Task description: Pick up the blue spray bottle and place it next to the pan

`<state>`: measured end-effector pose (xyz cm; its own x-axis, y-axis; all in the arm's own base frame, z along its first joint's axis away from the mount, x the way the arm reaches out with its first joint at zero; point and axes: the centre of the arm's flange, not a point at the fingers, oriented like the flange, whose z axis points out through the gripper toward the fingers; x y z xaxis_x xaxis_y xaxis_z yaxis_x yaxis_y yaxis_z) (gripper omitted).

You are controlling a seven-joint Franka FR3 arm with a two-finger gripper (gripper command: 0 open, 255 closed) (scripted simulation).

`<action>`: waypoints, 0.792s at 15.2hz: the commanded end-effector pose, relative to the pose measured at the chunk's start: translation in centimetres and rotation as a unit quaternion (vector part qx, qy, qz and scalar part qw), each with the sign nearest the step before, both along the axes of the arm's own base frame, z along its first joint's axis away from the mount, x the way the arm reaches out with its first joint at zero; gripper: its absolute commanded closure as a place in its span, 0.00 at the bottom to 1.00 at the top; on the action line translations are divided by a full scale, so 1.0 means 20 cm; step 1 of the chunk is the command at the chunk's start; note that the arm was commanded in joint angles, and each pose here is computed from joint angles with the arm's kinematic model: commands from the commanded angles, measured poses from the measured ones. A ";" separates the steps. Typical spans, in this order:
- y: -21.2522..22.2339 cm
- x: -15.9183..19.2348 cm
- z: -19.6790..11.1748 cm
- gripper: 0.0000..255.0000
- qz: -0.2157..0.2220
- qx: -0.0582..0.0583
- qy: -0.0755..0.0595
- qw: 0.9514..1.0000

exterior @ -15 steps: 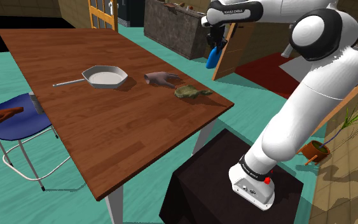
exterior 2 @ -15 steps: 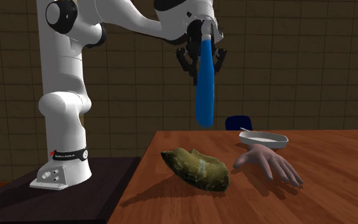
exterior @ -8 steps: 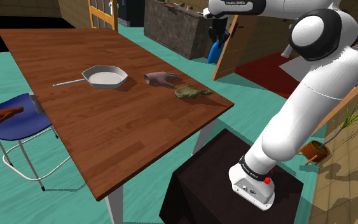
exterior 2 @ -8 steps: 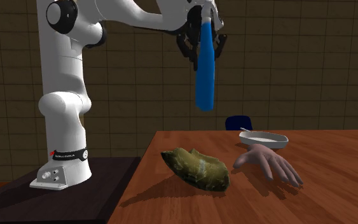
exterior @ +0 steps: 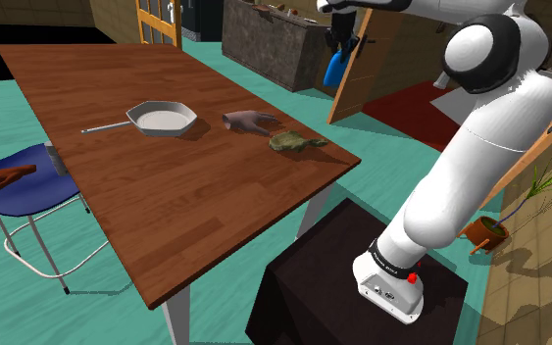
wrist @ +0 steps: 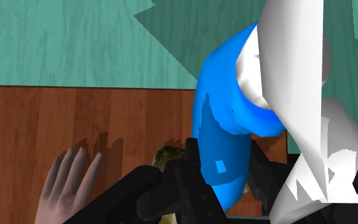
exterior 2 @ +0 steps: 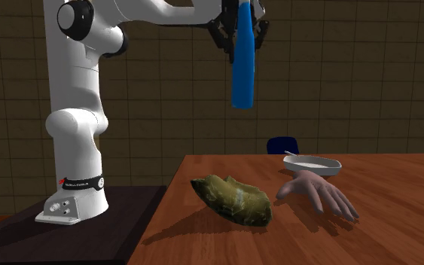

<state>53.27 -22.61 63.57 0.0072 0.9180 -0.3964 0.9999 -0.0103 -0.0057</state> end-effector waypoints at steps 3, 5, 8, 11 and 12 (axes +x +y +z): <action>0.00 0.00 0.10 1.00 0.000 0.000 0.000 1.000; 0.00 0.00 0.16 1.00 0.000 0.000 0.000 1.000; 0.00 0.00 0.22 1.00 0.000 0.000 0.000 1.000; 0.17 0.05 0.15 1.00 0.000 0.000 0.000 1.000; 0.23 0.06 0.12 1.00 0.000 0.000 0.000 1.000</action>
